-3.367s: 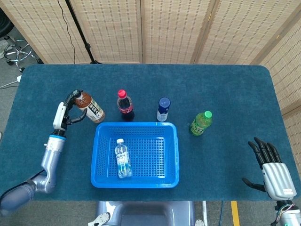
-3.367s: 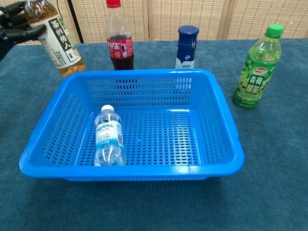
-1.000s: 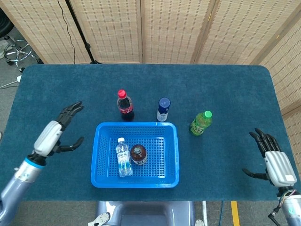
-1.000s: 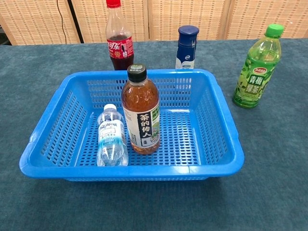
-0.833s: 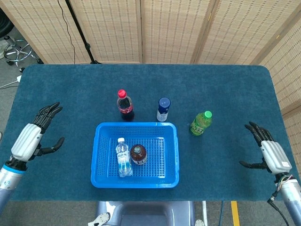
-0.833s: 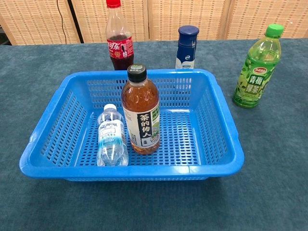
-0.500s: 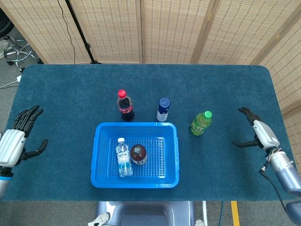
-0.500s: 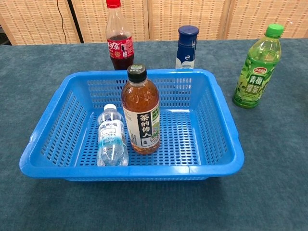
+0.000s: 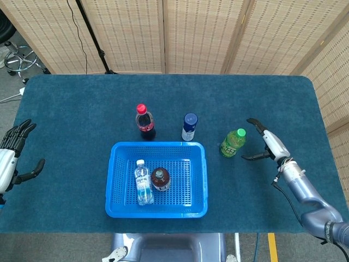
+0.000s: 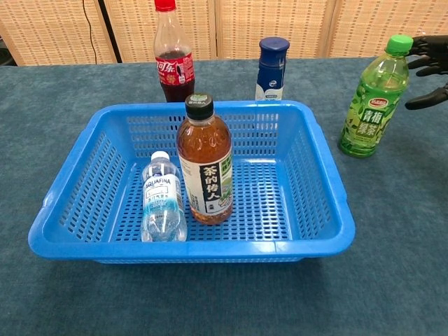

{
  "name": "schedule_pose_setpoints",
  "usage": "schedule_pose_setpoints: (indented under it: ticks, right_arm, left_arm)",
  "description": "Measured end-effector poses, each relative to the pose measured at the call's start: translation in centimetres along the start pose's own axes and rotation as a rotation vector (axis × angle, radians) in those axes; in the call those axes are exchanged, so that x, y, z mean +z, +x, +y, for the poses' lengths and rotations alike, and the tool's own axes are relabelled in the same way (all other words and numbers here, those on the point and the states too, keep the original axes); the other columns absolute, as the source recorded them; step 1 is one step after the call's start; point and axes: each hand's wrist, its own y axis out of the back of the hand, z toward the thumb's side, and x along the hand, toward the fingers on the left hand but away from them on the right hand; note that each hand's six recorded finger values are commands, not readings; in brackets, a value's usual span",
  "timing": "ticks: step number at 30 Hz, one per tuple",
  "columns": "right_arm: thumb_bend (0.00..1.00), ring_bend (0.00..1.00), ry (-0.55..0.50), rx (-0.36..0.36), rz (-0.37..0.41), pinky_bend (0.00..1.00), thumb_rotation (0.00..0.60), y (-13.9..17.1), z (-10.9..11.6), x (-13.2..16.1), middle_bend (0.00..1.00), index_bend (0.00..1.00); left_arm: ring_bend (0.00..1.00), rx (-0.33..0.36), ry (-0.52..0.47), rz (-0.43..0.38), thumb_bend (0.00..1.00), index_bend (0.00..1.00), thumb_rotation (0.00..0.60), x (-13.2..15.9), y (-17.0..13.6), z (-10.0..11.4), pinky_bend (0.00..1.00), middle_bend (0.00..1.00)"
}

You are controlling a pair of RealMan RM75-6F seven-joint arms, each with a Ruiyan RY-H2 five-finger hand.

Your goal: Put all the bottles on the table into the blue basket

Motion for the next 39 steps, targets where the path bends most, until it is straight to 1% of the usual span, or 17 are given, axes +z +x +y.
schedule_pose_setpoints:
  ticks: [6, 8, 10, 12, 13, 15, 16, 17, 18, 20, 21, 23, 28, 30, 32, 35, 39]
  right_arm:
    - [0.0, 0.0, -0.043, 0.026, 0.018, 0.0, 0.6, -1.3, -1.8, 0.5, 0.0, 0.0]
    - [0.0, 0.0, -0.064, 0.018, 0.022, 0.01, 0.6, -1.9, -2.2, 0.5, 0.05, 0.05]
    - [0.0, 0.07, -0.086, 0.003, 0.027, 0.1, 0.6, -2.3, -2.4, 0.6, 0.16, 0.15]
    - [0.0, 0.24, -0.109, -0.022, 0.035, 0.31, 0.6, -2.8, -2.5, 0.5, 0.32, 0.3]
    - [0.0, 0.28, -0.12, -0.034, 0.039, 0.36, 0.6, -3.0, -2.6, 0.5, 0.36, 0.34]
    - [0.0, 0.4, -0.143, -0.06, 0.054, 0.53, 0.6, -3.4, -2.8, 0.6, 0.46, 0.45]
    - [0.02, 0.43, -0.15, -0.07, 0.061, 0.57, 0.6, -3.4, -2.8, 0.6, 0.49, 0.47]
    - [0.08, 0.46, -0.155, -0.081, 0.073, 0.62, 0.6, -3.4, -2.8, 0.7, 0.51, 0.5]
    - [0.16, 0.48, -0.157, -0.09, 0.082, 0.66, 0.6, -3.4, -2.8, 0.8, 0.53, 0.52]
    - [0.31, 0.51, -0.161, -0.109, 0.102, 0.7, 0.6, -3.2, -2.6, 0.9, 0.56, 0.55]
    - [0.37, 0.52, -0.162, -0.117, 0.11, 0.71, 0.6, -3.1, -2.5, 0.9, 0.57, 0.56]
    - [0.42, 0.52, -0.163, -0.138, 0.13, 0.71, 0.6, -2.8, -2.2, 1.1, 0.57, 0.56]
    - [0.47, 0.52, -0.161, -0.188, 0.195, 0.71, 0.6, -1.6, -0.6, 2.1, 0.58, 0.57]
    - [0.48, 0.52, -0.166, -0.215, 0.248, 0.72, 0.6, -0.6, 0.6, 3.4, 0.58, 0.57]
    - [0.49, 0.52, -0.179, -0.224, 0.297, 0.72, 0.6, 0.5, 1.3, 5.0, 0.58, 0.57]
    - [0.49, 0.53, -0.202, -0.217, 0.369, 0.72, 0.6, 2.1, 1.8, 7.6, 0.58, 0.57]
    - [0.49, 0.53, -0.22, -0.191, 0.455, 0.72, 0.6, 4.4, 1.6, 11.2, 0.58, 0.57]
  left_arm:
    - [0.0, 0.002, 0.043, 0.04, 0.39, 0.0, 0.6, -0.3, -0.1, 0.0, 0.0, 0.0]
    - [0.0, -0.003, 0.055, 0.055, 0.39, 0.0, 0.6, -0.4, -0.1, -0.2, 0.0, 0.0]
    - [0.0, -0.007, 0.061, 0.066, 0.39, 0.0, 0.6, -0.3, -0.2, -0.3, 0.0, 0.0]
    - [0.0, -0.008, 0.065, 0.069, 0.39, 0.0, 0.6, -0.2, -0.2, -0.3, 0.0, 0.0]
    - [0.0, -0.01, 0.065, 0.069, 0.39, 0.0, 0.6, -0.2, -0.2, -0.4, 0.0, 0.0]
    - [0.0, -0.011, 0.065, 0.07, 0.39, 0.0, 0.6, -0.1, -0.2, -0.4, 0.0, 0.0]
    - [0.0, -0.011, 0.063, 0.072, 0.39, 0.0, 0.6, -0.2, -0.2, -0.4, 0.0, 0.0]
    - [0.0, -0.011, 0.061, 0.073, 0.39, 0.0, 0.6, -0.2, -0.2, -0.4, 0.0, 0.0]
    - [0.0, -0.01, 0.059, 0.073, 0.39, 0.0, 0.6, -0.2, -0.2, -0.3, 0.0, 0.0]
    - [0.0, -0.009, 0.056, 0.075, 0.39, 0.0, 0.6, -0.2, -0.2, -0.3, 0.0, 0.0]
    - [0.0, -0.008, 0.055, 0.077, 0.39, 0.0, 0.6, -0.3, -0.2, -0.2, 0.0, 0.0]
    - [0.0, -0.006, 0.056, 0.082, 0.39, 0.0, 0.6, -0.4, -0.2, -0.2, 0.0, 0.0]
    - [0.0, -0.012, 0.074, 0.093, 0.39, 0.0, 0.6, -0.7, -0.4, 0.0, 0.0, 0.0]
    - [0.0, -0.02, 0.09, 0.09, 0.39, 0.0, 0.6, -0.7, -0.5, 0.0, 0.0, 0.0]
    - [0.0, -0.014, 0.094, 0.087, 0.35, 0.0, 0.6, -0.6, -0.4, 0.1, 0.0, 0.0]
    - [0.0, 0.01, 0.105, 0.08, 0.3, 0.0, 0.6, -0.5, -0.4, 0.3, 0.0, 0.0]
    - [0.0, 0.008, 0.108, 0.085, 0.29, 0.0, 0.6, -0.5, -0.4, 0.1, 0.0, 0.0]
